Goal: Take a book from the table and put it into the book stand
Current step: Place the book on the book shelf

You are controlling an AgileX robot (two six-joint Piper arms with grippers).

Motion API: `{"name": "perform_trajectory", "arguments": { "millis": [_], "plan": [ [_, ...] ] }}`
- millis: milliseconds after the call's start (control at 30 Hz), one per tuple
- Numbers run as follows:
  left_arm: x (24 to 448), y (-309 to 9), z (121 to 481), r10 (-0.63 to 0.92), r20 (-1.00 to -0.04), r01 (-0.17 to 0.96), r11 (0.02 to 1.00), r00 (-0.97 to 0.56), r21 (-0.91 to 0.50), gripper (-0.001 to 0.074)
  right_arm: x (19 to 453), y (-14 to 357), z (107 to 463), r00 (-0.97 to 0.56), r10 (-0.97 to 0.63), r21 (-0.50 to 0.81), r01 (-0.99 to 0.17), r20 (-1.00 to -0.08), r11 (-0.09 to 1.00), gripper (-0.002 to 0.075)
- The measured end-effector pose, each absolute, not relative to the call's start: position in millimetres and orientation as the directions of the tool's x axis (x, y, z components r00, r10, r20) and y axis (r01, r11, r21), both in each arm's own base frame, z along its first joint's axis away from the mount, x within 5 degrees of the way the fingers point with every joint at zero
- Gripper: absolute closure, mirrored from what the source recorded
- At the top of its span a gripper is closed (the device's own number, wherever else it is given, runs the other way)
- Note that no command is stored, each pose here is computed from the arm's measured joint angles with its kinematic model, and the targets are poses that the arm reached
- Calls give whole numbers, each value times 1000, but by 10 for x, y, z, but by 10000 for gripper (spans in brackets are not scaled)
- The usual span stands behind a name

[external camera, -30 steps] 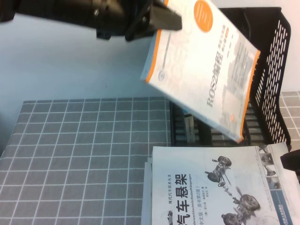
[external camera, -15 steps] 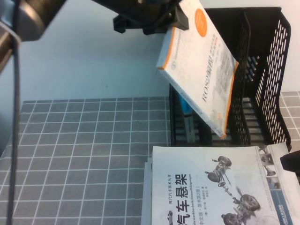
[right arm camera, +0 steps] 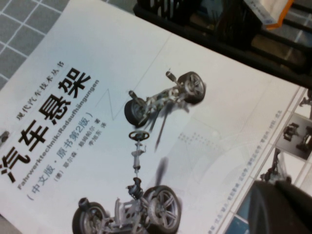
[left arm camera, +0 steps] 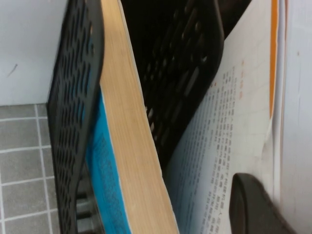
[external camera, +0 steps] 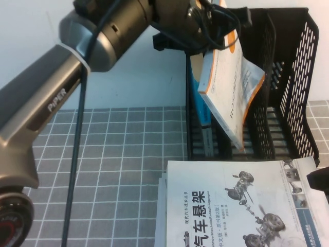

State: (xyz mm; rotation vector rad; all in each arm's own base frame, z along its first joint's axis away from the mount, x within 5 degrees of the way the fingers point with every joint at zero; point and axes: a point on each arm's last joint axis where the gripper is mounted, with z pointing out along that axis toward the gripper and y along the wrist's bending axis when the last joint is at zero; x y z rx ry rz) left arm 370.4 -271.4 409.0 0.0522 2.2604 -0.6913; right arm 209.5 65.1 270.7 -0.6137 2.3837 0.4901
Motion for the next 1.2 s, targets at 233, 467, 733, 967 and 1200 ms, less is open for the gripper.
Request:
{"name": "perform_trajectory", "arguments": {
  "millis": [233,467,733,967,1200],
  "plan": [
    [3652,-2825,3964,-137,-638,225,863,-758,-452,630,2094,656,2709,-701,-299,198,-533,-648,822,729],
    [3672,-2866,3923,-154,-633,214,859,-759,-465,631,2093,657,2710,-703,-296,202,-532,-647,822,728],
    [3797,-2960,3736,-125,-657,243,865,-743,-439,552,2081,662,2705,-708,-301,209,-537,-639,817,728],
    [3862,-2931,3840,-112,-741,307,861,-662,-405,231,2062,669,2699,-693,-342,196,-572,-635,796,728],
    [3673,-2754,4226,-26,-821,391,871,-570,-299,470,2049,718,2726,-661,-354,215,-620,-662,755,729]
  ]
}}
